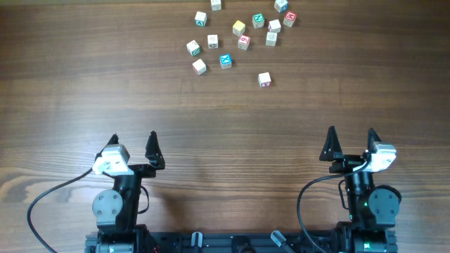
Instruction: Form a tower
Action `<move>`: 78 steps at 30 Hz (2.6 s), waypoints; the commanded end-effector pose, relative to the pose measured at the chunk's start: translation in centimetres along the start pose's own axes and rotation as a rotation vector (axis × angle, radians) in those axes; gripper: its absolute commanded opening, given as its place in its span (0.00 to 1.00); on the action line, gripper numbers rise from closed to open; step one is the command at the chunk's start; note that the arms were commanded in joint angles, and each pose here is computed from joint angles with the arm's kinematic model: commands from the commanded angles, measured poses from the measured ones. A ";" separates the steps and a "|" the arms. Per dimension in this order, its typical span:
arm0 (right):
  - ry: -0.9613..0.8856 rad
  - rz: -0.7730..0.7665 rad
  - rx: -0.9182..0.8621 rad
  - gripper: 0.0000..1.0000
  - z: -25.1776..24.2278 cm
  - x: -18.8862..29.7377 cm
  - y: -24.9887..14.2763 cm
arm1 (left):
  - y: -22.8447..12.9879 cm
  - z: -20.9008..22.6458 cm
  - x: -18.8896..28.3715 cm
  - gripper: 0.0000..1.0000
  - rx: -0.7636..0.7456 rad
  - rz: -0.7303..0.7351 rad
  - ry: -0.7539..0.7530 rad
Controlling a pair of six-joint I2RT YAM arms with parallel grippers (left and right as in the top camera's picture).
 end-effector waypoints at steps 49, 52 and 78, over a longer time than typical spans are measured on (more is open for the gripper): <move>0.039 -0.001 -0.007 1.00 0.6 0.0 0.0 | 10.9 -4.5 3.8 1.00 -0.063 -0.131 -0.233; 0.039 -0.001 -0.007 1.00 0.6 0.0 0.0 | 15.2 -5.3 3.6 1.00 -0.162 -0.084 -0.217; 0.039 -0.001 -0.007 1.00 0.6 0.0 0.0 | 15.2 -12.9 -23.4 1.00 0.021 0.814 -0.251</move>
Point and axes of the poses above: each gripper's point midway between its finger pads, its own x axis back along the fingers, its own z axis along the line the jaws close on, y = z × x, the point moved 7 cm from there along x, back along the fingers, and after that the axes turned 2 degrees about -x, right-handed, at the moved point
